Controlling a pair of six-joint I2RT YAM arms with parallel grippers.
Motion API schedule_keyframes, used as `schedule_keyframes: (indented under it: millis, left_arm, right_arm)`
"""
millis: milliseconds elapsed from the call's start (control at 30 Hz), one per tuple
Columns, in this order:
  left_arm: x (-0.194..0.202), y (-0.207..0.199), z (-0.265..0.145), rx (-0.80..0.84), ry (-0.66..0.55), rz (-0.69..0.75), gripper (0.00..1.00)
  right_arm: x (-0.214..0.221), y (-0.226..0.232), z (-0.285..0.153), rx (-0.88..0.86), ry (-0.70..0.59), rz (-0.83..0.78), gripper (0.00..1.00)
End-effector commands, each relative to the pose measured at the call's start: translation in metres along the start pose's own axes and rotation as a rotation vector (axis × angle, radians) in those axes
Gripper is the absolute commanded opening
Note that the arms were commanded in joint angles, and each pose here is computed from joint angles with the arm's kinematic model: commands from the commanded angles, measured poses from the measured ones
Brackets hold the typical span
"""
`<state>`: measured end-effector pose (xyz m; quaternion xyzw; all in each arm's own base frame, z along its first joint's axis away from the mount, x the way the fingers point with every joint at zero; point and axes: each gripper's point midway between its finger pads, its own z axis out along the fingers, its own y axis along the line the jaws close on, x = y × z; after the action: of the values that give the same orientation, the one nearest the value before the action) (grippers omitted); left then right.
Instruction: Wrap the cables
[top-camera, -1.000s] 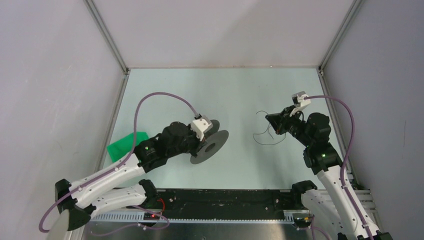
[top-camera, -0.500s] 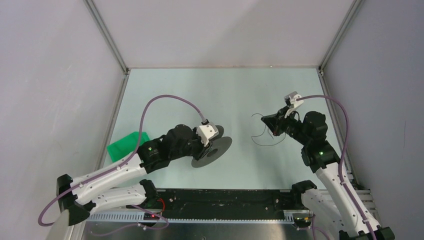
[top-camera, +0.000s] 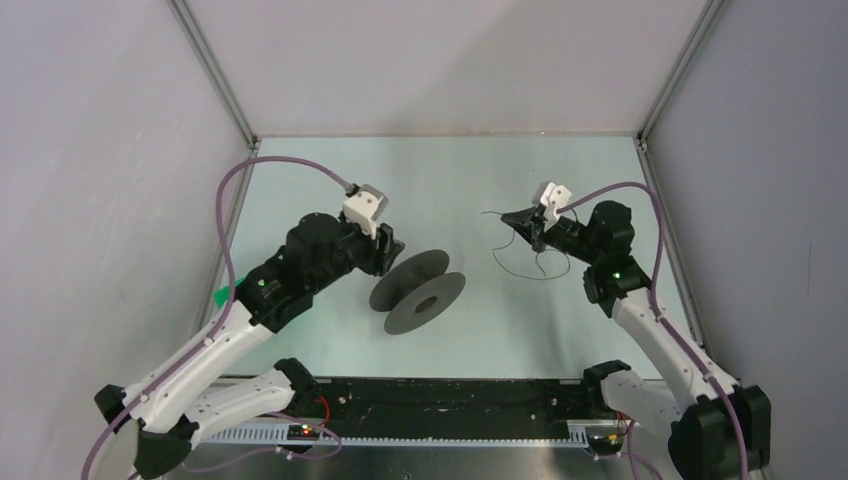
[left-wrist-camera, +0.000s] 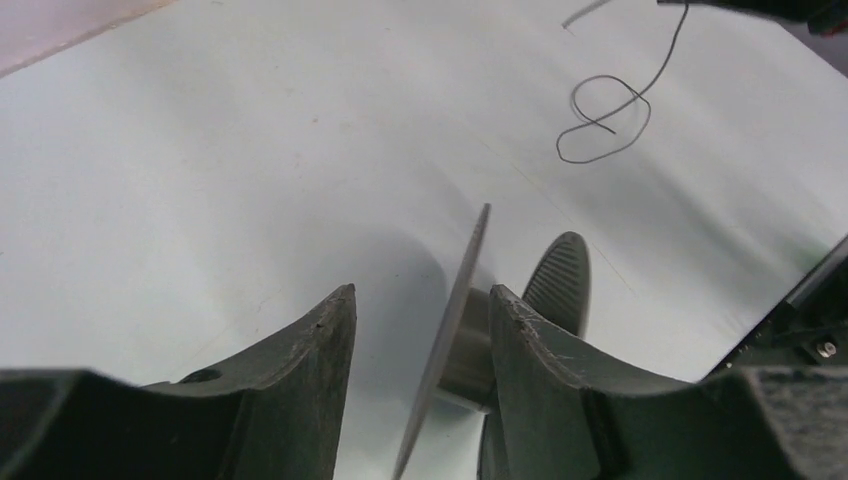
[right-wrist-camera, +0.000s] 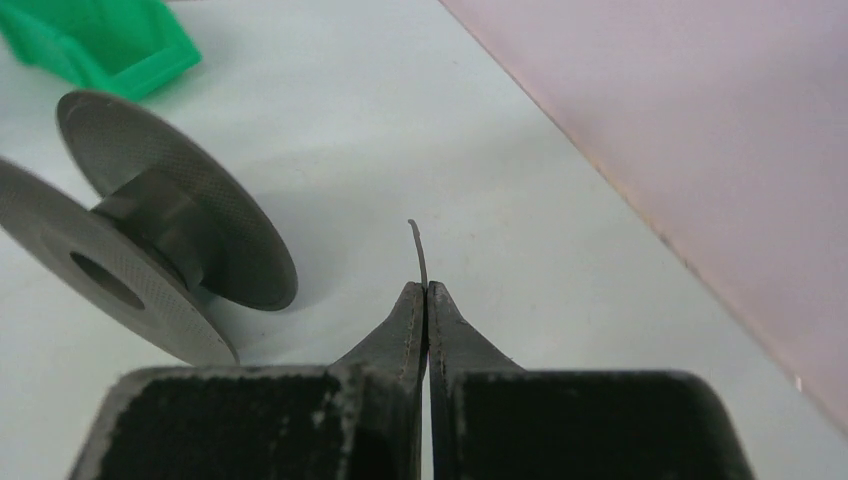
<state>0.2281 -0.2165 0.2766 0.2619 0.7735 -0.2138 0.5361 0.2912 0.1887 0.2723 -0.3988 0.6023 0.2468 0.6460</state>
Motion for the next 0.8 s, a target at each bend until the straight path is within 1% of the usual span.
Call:
schedule_keyframes:
  millis: [0, 33, 67, 100, 133, 167, 200, 233, 267, 300, 333, 433, 500, 533, 567, 600, 633, 767]
  left_arm:
    - [-0.002, 0.008, -0.012, 0.022, -0.018, -0.058, 0.57]
    - [0.000, 0.008, -0.013, 0.038, -0.014, -0.062, 0.58]
    - [0.007, 0.008, -0.013, 0.044, -0.003, -0.065, 0.59]
    - [0.010, 0.010, -0.013, 0.052, 0.004, -0.075, 0.59]
    - [0.016, 0.010, -0.013, 0.055, 0.015, -0.081, 0.59]
    - [0.025, 0.011, -0.011, 0.058, 0.032, -0.091, 0.59]
    - [0.027, 0.012, -0.012, 0.058, 0.032, -0.093, 0.59]
    - [0.036, 0.012, -0.011, 0.058, 0.050, -0.097, 0.59]
    - [0.039, 0.013, -0.012, 0.057, 0.052, -0.096, 0.59]
    - [0.045, 0.012, -0.013, 0.064, 0.063, -0.091, 0.59]
    - [0.047, 0.011, -0.013, 0.072, 0.066, -0.089, 0.59]
    - [0.056, 0.011, -0.013, 0.078, 0.087, -0.074, 0.59]
    - [0.058, 0.010, -0.012, 0.090, 0.095, -0.076, 0.59]
    - [0.058, 0.009, -0.012, 0.105, 0.101, -0.089, 0.59]
    - [0.059, 0.008, -0.010, 0.116, 0.110, -0.097, 0.58]
    - [0.060, 0.006, -0.009, 0.135, 0.117, -0.114, 0.57]
    - [0.060, 0.005, -0.007, 0.141, 0.124, -0.123, 0.56]
    - [0.058, 0.001, -0.005, 0.172, 0.136, -0.164, 0.54]
  right_arm:
    - [-0.036, 0.019, 0.019, -0.231, -0.197, -0.316, 0.00]
    - [-0.043, 0.021, 0.021, -0.256, -0.234, -0.349, 0.00]
    - [-0.041, 0.033, 0.024, -0.328, -0.257, -0.367, 0.00]
    - [-0.048, 0.040, 0.027, -0.362, -0.291, -0.401, 0.00]
    - [-0.044, 0.045, 0.032, -0.404, -0.303, -0.421, 0.00]
    - [-0.051, 0.052, 0.037, -0.435, -0.322, -0.438, 0.00]
    - [-0.043, 0.056, 0.043, -0.469, -0.311, -0.442, 0.00]
    - [-0.050, 0.062, 0.048, -0.497, -0.324, -0.461, 0.00]
    - [-0.040, 0.067, 0.053, -0.531, -0.302, -0.468, 0.00]
    - [-0.046, 0.073, 0.059, -0.558, -0.311, -0.486, 0.00]
    - [-0.040, 0.078, 0.060, -0.588, -0.297, -0.497, 0.00]
    - [-0.045, 0.094, 0.069, -0.666, -0.312, -0.528, 0.00]
    - [-0.044, 0.105, 0.072, -0.724, -0.325, -0.544, 0.00]
    - [-0.039, 0.109, 0.072, -0.750, -0.305, -0.521, 0.00]
    - [-0.040, 0.114, 0.076, -0.770, -0.314, -0.544, 0.00]
    - [-0.034, 0.119, 0.075, -0.796, -0.289, -0.522, 0.00]
    - [-0.034, 0.123, 0.080, -0.806, -0.289, -0.545, 0.00]
    - [-0.026, 0.139, 0.087, -0.849, -0.266, -0.541, 0.00]
